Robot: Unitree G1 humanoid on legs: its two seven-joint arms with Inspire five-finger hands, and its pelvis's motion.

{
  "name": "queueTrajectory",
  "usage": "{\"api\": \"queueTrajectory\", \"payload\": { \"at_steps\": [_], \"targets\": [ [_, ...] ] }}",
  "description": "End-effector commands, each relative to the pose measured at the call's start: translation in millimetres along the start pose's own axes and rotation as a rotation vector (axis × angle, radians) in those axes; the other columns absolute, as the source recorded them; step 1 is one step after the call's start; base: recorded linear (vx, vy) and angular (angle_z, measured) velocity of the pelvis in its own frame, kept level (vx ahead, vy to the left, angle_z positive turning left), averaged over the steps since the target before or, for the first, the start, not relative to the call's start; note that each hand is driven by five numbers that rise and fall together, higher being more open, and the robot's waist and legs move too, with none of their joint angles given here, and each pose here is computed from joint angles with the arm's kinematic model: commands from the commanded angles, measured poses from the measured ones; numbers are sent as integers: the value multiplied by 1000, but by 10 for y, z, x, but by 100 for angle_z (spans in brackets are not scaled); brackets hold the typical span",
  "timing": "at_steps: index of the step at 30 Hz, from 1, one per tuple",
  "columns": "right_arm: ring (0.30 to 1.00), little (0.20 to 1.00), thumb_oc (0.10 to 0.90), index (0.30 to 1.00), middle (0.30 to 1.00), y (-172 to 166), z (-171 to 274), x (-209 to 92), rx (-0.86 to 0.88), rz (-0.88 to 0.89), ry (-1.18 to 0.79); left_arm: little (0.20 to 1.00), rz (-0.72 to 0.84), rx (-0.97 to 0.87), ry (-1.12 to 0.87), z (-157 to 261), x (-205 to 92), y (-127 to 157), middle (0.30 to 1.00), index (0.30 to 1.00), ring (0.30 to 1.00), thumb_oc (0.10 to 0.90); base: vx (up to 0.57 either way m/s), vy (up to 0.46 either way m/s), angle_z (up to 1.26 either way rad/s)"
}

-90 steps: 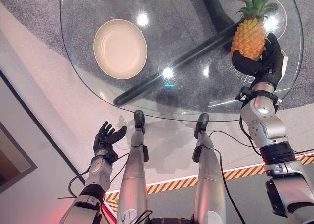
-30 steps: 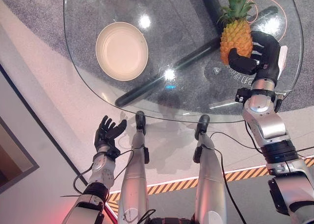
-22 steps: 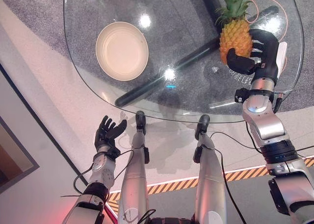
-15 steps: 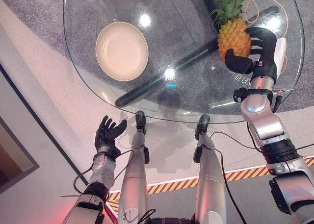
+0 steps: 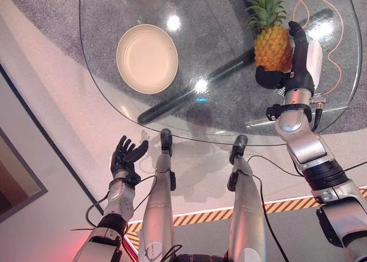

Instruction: Pick up the fruit to the plate

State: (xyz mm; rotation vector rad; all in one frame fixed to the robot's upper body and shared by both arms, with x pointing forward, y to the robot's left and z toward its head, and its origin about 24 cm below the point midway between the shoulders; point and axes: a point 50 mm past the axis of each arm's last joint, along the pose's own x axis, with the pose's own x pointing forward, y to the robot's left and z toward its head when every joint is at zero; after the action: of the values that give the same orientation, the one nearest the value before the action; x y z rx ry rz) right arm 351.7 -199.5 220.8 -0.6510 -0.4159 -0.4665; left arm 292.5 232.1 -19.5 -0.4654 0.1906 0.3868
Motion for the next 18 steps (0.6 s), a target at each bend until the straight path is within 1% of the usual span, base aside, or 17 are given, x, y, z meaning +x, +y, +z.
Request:
{"api": "queueTrajectory", "payload": {
  "at_steps": [1,12,18],
  "targets": [
    [900,900,800,900,900,-275,446,142,-15,-125,-214,900,41,8,-55,121,2,184,900,900,900,800,0,0,6],
    [900,900,800,900,900,-222,428,143,-25,-103,-200,900,37,9,-53,123,8,167,900,900,900,800,0,0,0],
    [900,900,800,900,900,-196,356,138,-1,-101,-145,900,36,10,-54,135,12,170,900,900,900,800,0,0,0]
  ]
}}
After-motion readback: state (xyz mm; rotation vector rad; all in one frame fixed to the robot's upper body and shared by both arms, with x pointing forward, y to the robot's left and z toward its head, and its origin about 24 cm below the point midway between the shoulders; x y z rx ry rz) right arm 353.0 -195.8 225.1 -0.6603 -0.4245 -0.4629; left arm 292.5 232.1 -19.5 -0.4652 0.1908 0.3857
